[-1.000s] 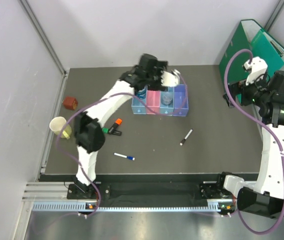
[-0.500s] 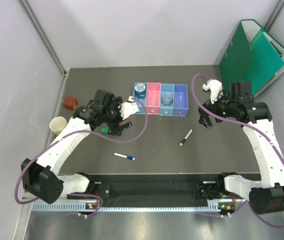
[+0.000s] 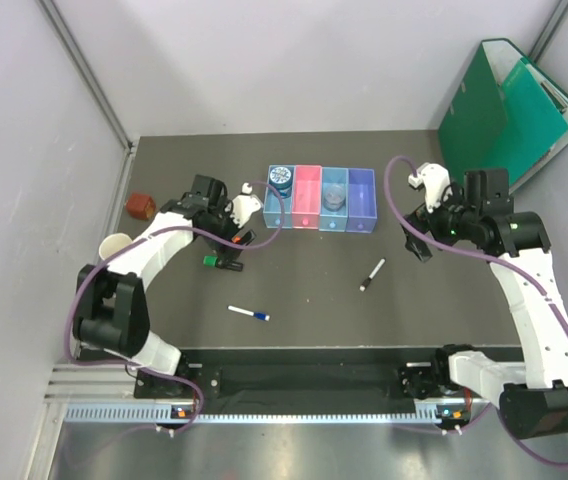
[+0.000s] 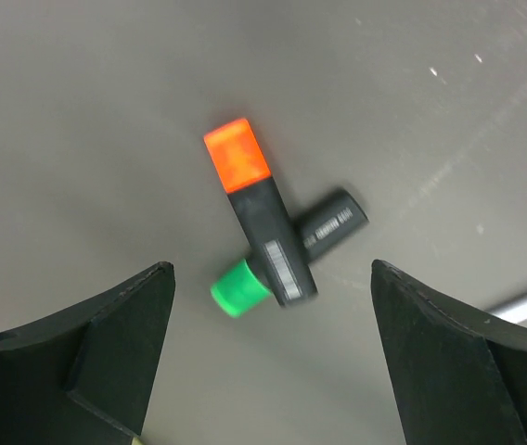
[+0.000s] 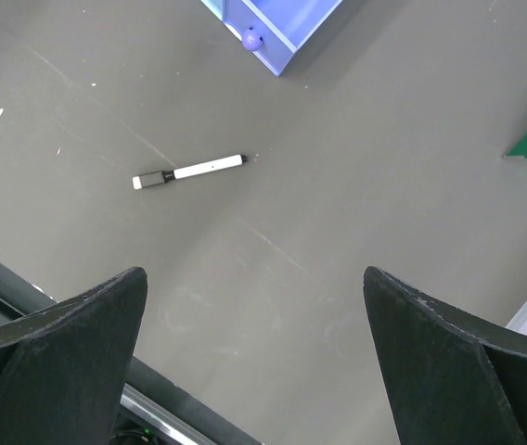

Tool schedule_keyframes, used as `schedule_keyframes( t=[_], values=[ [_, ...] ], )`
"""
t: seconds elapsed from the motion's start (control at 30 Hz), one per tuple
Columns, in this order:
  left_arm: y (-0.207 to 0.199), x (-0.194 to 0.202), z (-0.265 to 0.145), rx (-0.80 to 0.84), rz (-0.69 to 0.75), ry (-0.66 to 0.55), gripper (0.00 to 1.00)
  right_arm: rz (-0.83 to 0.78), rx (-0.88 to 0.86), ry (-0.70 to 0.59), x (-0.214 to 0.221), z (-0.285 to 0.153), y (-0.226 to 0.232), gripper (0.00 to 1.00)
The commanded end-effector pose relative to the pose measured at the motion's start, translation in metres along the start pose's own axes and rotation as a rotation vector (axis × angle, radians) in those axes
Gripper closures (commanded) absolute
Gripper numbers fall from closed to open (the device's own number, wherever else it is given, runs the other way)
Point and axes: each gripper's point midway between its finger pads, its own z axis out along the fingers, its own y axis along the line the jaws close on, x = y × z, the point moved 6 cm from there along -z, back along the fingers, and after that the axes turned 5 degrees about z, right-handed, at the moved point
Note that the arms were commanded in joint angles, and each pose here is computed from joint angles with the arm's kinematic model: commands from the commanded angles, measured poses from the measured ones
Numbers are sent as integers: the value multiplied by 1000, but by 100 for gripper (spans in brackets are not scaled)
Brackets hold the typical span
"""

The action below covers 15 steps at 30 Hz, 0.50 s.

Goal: Sort the stationery into containers
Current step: Pick up the pen from the center of the board.

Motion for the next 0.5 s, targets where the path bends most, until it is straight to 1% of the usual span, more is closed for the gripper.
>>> schedule_keyframes(
  t=[0.0,0.2,0.47],
  values=[
    [18,-20,6,-33,-21,-71,10,-31,27,-73,-16,-15,0,0],
    [19,-8,28,-11,-54,-29,15,-23,23,-83,-18,-18,1,0],
    [14,14,48,-55,-91,7,24,-15,15,-95,-23,-19,1,0]
  ],
)
